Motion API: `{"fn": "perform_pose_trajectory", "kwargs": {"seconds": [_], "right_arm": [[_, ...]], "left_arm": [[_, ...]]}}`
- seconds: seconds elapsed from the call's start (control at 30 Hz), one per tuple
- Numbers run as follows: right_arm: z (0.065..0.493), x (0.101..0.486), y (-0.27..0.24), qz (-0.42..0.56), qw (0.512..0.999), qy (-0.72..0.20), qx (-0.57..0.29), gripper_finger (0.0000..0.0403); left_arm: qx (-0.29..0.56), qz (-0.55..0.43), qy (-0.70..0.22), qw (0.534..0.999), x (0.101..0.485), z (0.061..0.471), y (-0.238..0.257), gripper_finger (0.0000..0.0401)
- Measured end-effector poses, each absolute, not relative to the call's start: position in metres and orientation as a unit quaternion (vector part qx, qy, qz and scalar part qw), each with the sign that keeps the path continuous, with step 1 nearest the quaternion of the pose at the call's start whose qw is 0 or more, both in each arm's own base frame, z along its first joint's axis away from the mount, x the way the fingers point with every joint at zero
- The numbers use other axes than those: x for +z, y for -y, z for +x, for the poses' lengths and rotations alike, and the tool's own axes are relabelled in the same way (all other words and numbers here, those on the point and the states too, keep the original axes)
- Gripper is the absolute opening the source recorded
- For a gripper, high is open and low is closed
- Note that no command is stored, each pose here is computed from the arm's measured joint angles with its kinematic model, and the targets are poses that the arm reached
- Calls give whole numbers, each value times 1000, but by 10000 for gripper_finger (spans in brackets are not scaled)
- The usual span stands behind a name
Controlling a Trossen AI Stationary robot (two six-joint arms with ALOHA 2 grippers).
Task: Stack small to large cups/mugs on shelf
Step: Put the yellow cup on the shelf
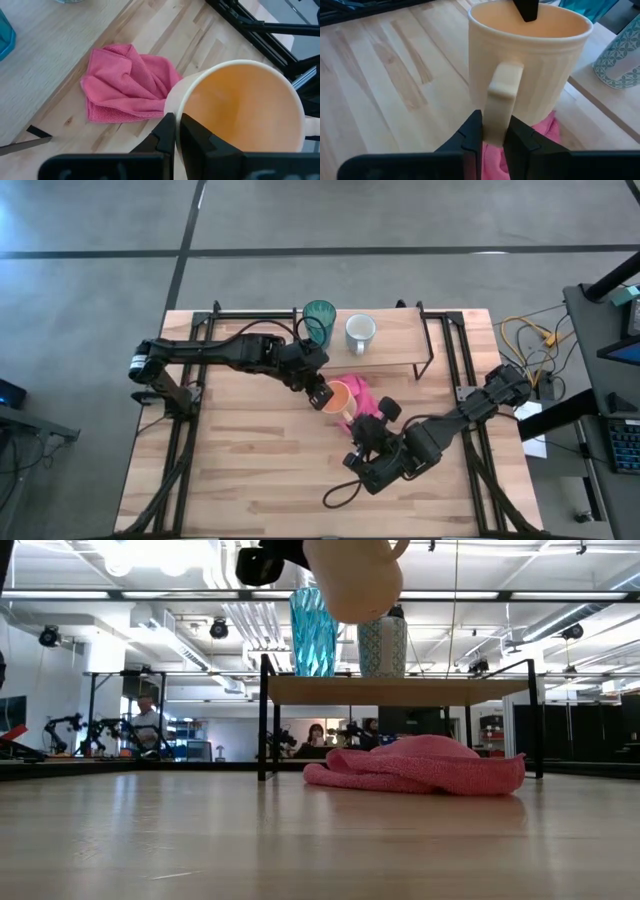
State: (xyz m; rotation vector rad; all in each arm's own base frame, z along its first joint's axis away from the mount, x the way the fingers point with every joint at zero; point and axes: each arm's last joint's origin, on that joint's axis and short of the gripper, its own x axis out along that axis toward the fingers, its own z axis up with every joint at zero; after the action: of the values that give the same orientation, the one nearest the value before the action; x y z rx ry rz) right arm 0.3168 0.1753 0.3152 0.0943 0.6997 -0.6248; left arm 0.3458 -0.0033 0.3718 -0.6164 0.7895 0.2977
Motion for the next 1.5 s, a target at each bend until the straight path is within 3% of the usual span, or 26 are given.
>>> {"fn": "perform_pose_trajectory", "kwargs": {"seconds": [0.9, 1.5], "right_arm": [[292, 343, -171, 29, 897, -310, -315, 44], [284, 347, -168, 19, 892, -311, -327, 43]], "left_arm": [[117, -277, -316, 900, 387, 351, 3, 2], [113, -262, -284, 915, 392, 355, 2, 22]]}}
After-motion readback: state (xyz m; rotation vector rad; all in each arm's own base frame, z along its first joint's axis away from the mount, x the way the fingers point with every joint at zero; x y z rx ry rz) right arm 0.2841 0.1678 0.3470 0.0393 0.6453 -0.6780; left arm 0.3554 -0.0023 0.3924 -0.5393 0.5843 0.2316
